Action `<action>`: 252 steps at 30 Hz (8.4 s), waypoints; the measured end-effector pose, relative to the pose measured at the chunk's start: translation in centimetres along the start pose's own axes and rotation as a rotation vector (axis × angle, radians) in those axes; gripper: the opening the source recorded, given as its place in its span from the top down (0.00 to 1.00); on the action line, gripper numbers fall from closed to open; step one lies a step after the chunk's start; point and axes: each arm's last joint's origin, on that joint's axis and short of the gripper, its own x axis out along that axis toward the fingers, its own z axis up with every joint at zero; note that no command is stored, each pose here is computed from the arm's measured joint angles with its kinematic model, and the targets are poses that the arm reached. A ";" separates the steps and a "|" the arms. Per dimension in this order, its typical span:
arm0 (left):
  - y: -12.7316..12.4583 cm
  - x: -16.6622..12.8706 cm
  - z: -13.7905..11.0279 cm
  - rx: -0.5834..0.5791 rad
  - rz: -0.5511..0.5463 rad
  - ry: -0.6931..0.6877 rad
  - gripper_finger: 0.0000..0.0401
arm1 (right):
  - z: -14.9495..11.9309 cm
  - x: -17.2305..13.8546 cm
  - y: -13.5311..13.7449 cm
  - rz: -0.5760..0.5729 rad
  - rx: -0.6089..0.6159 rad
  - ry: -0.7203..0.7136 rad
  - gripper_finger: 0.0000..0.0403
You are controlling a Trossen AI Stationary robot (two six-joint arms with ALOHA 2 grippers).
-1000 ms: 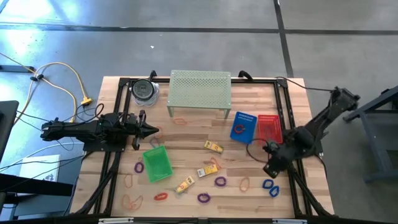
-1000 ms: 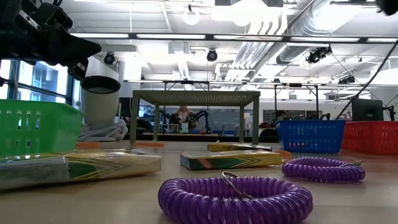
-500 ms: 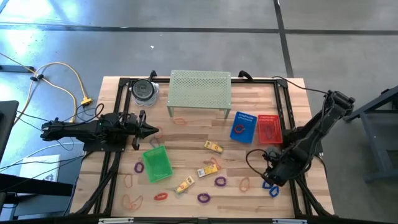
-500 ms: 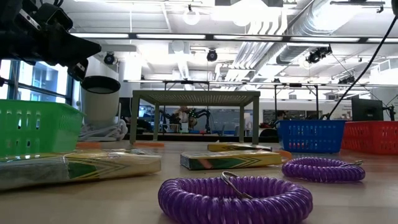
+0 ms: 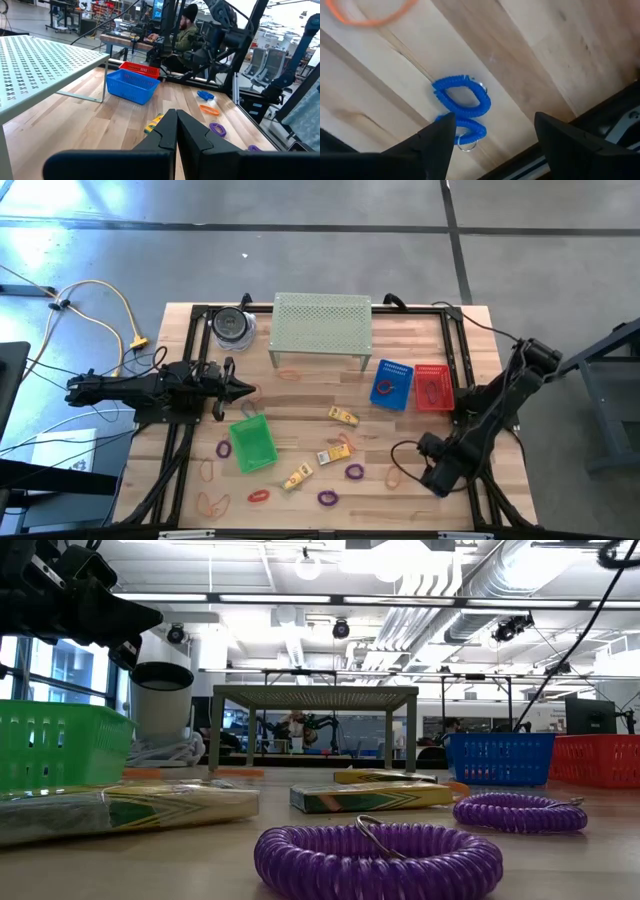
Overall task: Pick & Place Office Desk Supplies
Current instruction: Put the blue spring keychain into the blue bin, then put the orange rubber band into the red bin
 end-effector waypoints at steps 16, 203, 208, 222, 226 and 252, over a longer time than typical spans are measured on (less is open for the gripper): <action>-1.2 0.1 1.1 0.030 -0.123 -0.111 0.97 | -0.3 2.9 1.8 -0.047 -0.169 0.017 0.37; -1.8 4.6 -0.1 0.092 -0.049 -0.114 0.62 | 10.1 -7.3 -1.0 0.123 -0.298 -0.080 0.49; -1.8 4.6 -0.1 0.092 -0.049 -0.113 0.62 | 7.6 -6.5 0.3 0.075 -0.314 -0.238 0.49; -1.8 4.6 -0.2 0.069 -0.050 -0.100 0.62 | 6.2 0.1 1.5 0.200 -0.471 -0.436 0.49; -1.8 4.6 -0.3 0.067 -0.049 -0.092 0.62 | 6.2 1.2 1.2 0.216 -0.509 -0.421 0.49; -1.7 4.6 -0.3 0.068 -0.042 -0.092 0.62 | 6.0 6.9 3.5 0.148 -0.694 -0.355 0.56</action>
